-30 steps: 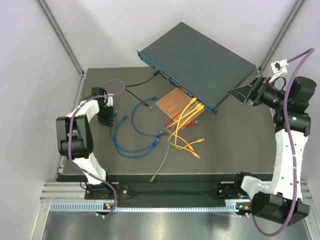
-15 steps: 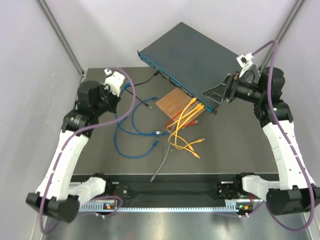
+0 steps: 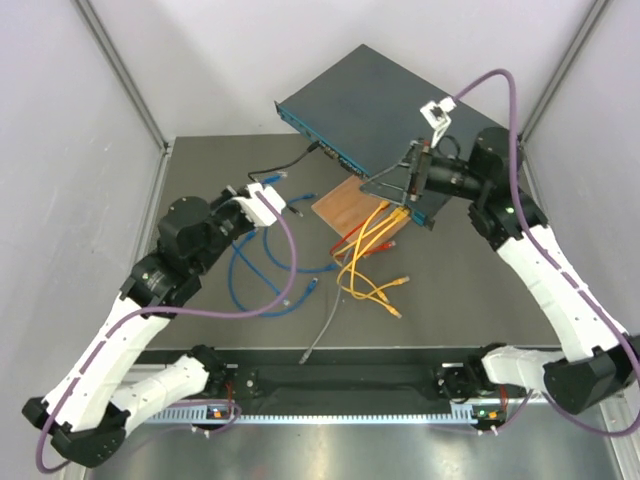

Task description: Insert the plug into the switch port

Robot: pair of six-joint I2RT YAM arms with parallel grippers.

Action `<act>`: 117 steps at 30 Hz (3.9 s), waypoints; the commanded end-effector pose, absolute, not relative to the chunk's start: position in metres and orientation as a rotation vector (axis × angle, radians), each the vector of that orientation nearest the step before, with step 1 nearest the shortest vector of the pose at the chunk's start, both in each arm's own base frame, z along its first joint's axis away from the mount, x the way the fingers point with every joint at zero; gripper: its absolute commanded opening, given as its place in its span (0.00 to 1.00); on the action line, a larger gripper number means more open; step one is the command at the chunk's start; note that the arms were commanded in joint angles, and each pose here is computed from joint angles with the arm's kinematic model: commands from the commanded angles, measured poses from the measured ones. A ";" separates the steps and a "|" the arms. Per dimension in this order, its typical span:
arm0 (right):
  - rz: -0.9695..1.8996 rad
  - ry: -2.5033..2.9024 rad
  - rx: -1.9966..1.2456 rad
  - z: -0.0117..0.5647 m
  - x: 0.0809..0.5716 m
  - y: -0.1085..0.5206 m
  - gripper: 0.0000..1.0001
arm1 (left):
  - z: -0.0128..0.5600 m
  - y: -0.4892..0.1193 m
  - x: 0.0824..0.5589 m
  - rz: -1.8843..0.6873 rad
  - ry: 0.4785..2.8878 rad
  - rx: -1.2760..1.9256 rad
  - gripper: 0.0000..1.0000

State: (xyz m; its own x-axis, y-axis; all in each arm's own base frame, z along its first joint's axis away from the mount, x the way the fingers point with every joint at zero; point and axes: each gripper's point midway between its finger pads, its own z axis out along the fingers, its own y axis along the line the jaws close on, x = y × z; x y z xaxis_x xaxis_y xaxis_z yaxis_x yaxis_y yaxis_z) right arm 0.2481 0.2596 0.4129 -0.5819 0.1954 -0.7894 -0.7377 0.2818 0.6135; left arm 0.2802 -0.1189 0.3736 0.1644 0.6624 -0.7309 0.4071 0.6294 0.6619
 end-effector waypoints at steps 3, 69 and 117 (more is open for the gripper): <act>1.554 1.622 -0.511 0.448 0.252 0.309 0.77 | 0.404 -0.125 0.277 0.456 1.239 0.982 0.00; 1.439 1.443 -1.161 0.400 0.175 0.311 0.00 | 0.434 -0.253 0.167 -0.922 1.428 1.020 0.49; 1.390 1.372 -1.151 0.417 0.163 0.306 0.00 | 0.396 -0.272 0.163 -1.352 1.526 1.047 0.00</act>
